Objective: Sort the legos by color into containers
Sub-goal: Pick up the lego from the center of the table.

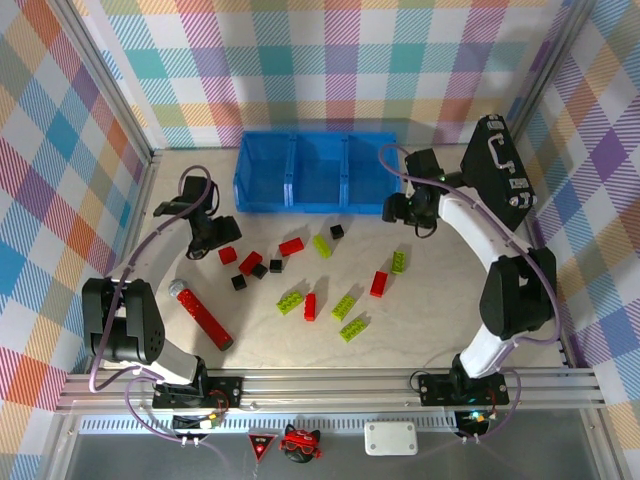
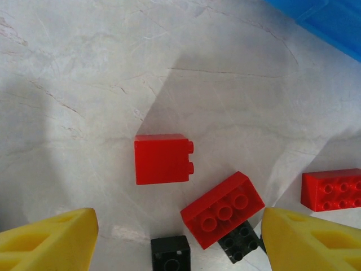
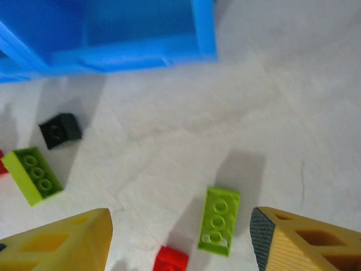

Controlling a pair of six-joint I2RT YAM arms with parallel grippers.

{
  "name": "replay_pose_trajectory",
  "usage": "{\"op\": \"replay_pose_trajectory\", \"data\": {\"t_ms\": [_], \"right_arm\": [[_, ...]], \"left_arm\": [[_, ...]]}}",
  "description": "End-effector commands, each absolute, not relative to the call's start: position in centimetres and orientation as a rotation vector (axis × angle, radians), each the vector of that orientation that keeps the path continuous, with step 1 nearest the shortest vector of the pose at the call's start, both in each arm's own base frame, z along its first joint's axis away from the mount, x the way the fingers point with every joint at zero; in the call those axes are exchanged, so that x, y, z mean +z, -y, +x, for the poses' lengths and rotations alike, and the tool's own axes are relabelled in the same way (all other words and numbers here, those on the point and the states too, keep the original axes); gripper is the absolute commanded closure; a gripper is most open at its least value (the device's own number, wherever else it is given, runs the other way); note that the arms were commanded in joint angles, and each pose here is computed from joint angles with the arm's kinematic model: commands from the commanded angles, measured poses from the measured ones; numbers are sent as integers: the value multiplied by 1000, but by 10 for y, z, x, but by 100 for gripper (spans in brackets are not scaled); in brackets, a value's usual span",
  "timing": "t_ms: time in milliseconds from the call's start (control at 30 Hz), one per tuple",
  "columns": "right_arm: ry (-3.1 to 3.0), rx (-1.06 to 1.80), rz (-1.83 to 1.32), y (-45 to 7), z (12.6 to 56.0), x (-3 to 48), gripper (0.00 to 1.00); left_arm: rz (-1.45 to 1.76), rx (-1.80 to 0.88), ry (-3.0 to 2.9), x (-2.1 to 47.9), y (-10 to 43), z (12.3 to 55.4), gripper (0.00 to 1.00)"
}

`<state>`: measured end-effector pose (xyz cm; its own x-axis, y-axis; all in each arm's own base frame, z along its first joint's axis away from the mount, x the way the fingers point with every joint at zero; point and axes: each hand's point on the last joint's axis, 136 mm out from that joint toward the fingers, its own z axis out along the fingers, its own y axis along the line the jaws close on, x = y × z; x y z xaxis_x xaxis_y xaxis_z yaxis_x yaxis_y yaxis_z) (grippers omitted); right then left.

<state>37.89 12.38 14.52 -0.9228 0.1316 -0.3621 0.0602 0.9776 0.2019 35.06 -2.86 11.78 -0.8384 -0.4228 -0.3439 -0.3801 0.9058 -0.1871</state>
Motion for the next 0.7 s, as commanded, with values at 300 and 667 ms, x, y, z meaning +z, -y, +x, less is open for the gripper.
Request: {"op": "replay_pose_trajectory", "data": {"t_ms": [300,667], "right_arm": [[-2902,53,346,-114,330,74,37],[-2962,46,406,-117,325,35,43]], "left_arm": [[-633,-268,-2639,122,41,356,24],[-634,-297,-2641,123,44,358,24]]}}
